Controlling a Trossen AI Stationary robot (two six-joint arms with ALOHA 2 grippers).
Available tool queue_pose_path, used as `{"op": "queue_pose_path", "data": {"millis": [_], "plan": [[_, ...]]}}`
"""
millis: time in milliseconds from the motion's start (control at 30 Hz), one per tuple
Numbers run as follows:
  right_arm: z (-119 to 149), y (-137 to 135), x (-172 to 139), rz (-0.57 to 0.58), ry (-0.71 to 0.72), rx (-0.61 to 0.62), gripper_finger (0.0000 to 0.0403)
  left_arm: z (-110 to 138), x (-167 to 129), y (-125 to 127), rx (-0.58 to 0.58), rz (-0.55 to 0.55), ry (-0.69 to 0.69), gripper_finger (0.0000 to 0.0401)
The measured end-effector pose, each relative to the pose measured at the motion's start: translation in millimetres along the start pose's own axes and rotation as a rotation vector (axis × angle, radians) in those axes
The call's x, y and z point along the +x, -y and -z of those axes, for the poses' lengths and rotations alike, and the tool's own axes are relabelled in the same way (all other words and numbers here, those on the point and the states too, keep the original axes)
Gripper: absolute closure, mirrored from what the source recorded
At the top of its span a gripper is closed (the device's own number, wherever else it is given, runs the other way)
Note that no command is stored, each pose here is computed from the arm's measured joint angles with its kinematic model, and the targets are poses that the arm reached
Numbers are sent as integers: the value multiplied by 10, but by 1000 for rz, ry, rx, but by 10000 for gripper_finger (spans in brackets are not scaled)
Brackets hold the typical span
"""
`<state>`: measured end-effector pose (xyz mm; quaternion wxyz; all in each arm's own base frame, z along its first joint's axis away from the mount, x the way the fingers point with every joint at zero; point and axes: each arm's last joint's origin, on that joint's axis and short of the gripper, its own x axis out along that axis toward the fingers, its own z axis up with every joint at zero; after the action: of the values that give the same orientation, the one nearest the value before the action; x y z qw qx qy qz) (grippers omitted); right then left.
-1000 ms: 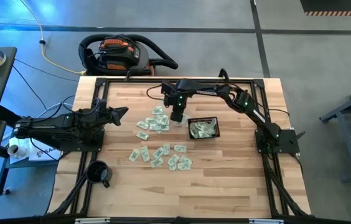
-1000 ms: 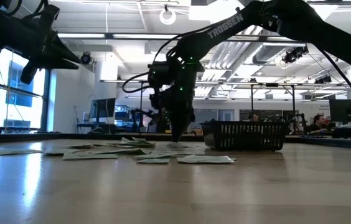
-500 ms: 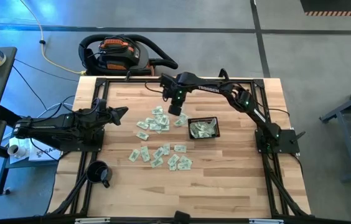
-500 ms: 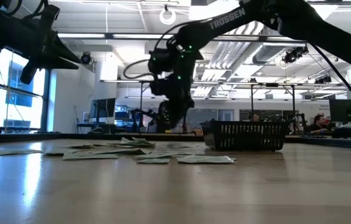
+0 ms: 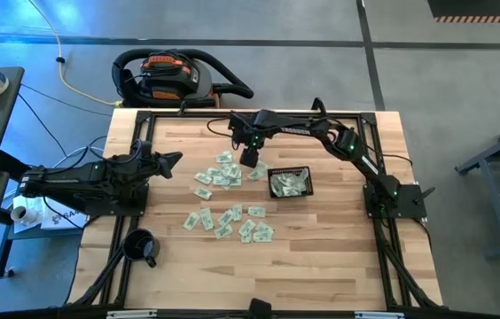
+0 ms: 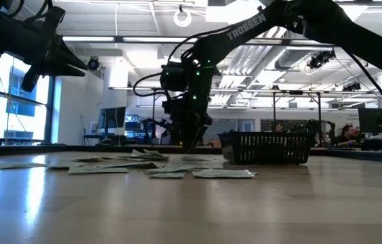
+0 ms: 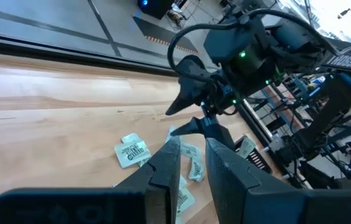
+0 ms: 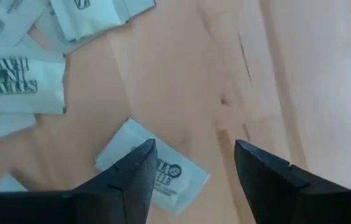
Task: Pick and place Stevia / Truvia into bins
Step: Put the green stevia packet into the black bin
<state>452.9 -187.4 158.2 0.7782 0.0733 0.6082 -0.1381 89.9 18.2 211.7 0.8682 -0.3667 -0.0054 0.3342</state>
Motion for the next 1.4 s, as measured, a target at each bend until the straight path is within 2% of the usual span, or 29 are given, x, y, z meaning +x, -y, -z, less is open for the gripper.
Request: {"op": "queue_pose_path", "data": {"millis": [200,400,500,633,700,767,800,900,1067,1167,1233,1333,1400], "plan": [[74,-13,-5,-51,-76,103,200,1,0,-2,1,-1,-1,290],[160,-21,-19,-12,-170,163,185,-2,0,-4,1,-10,10,290],[170,-11,-73,39,-197,72,181,-2,0,-4,1,-10,11,290],[104,-16,-234,131,-193,-157,182,-2,0,-3,-6,-10,10,290],[58,-10,-288,138,-170,-251,185,-2,0,-3,-7,-9,9,290],[-5,9,-348,158,-128,-285,189,-2,0,-3,-10,-8,8,290],[-42,23,-399,190,-106,-269,192,-1,0,-2,-10,-6,5,290],[-134,53,-569,269,-28,-82,200,-1,0,-2,-10,-5,5,290],[-260,35,-636,20,111,85,208,-3,0,-3,-6,-10,11,290],[-151,80,-445,-99,-27,264,205,-3,0,-4,0,-10,11,290],[-47,129,-263,-120,-156,354,202,-2,0,-4,1,-11,11,290],[5,155,-167,-124,-220,381,196,-2,0,-4,1,-10,11,290],[-3,106,-158,-127,-220,338,193,-1,0,-3,1,-7,6,290]]}}
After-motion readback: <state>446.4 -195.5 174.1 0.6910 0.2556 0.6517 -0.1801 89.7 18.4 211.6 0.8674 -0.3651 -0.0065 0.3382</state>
